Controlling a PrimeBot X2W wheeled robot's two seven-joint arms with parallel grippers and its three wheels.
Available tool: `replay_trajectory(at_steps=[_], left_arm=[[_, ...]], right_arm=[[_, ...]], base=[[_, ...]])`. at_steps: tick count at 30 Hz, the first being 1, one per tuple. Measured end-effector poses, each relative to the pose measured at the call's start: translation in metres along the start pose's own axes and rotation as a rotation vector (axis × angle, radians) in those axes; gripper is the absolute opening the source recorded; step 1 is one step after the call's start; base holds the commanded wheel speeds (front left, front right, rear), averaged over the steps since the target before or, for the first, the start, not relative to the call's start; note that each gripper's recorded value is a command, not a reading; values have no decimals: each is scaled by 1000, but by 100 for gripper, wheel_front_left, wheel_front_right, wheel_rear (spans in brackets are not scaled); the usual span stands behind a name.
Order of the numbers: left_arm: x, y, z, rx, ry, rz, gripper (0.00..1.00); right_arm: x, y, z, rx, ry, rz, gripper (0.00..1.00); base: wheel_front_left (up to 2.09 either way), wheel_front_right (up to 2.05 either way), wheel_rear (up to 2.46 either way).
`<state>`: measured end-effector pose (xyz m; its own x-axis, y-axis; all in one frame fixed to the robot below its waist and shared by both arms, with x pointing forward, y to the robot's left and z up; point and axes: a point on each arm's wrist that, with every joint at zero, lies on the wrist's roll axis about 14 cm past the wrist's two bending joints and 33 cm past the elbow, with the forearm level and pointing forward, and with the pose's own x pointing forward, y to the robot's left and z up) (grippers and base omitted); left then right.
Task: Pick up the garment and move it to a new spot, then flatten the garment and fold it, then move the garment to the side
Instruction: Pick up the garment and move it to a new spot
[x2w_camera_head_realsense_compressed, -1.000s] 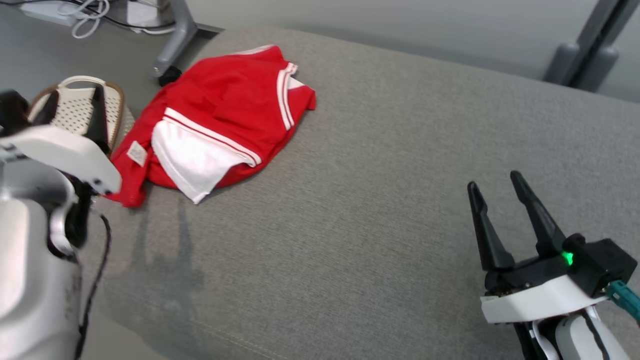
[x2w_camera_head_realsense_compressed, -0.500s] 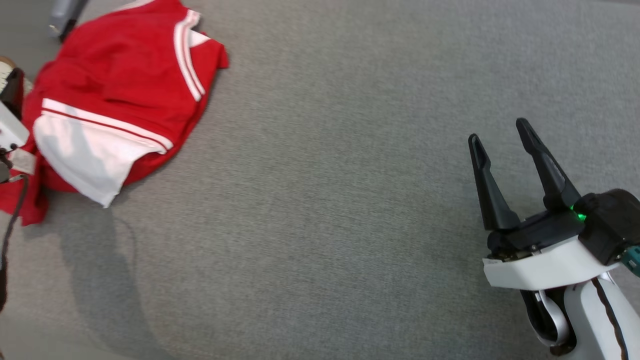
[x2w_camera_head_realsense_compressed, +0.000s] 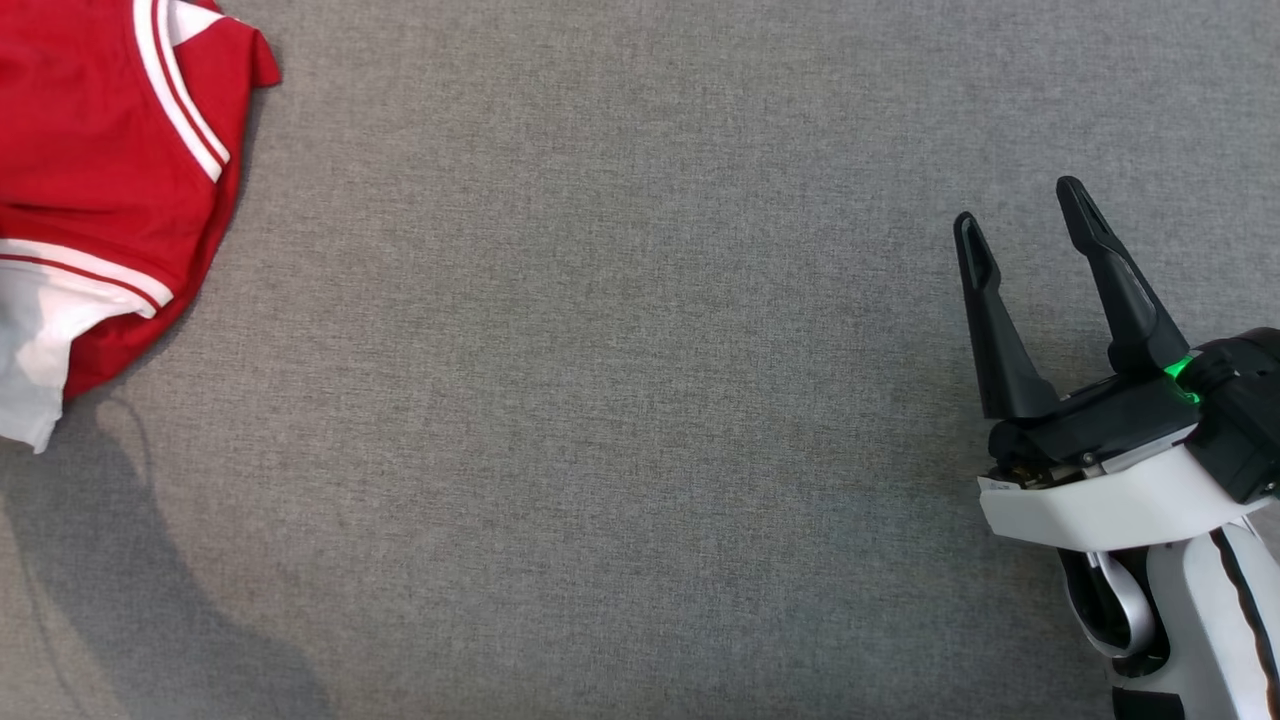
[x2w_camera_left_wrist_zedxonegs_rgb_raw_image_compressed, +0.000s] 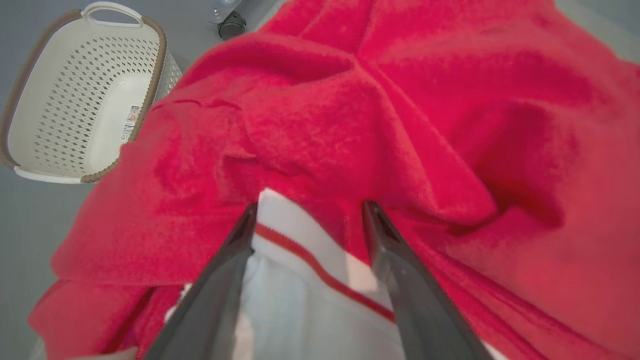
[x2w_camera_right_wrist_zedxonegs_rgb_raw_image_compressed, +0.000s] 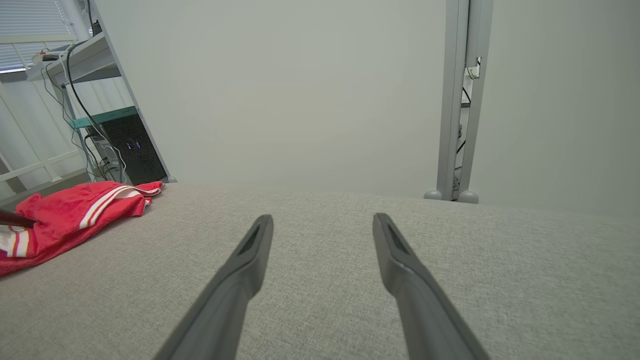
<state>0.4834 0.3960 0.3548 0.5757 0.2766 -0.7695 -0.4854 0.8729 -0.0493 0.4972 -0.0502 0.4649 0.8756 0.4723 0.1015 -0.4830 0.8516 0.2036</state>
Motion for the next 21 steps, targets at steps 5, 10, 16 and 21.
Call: replay_trajectory(at_steps=[5,10,16,21], left_arm=[[-3,0,3,26,-13,-7,0],[-15,2,14,52,-53,-12,0],[-40,1,41,108,-157,-34,0],[-69,-12,71,156,-263,-80,0]], right_arm=[[-1,1,3,-2,-5,-2,100],[-2,7,12,-6,-22,5,100],[-10,17,28,-3,-52,8,100],[-23,24,46,2,-85,-10,100]], base=[[0,0,0],[0,0,0],[0,0,0],[0,0,0]])
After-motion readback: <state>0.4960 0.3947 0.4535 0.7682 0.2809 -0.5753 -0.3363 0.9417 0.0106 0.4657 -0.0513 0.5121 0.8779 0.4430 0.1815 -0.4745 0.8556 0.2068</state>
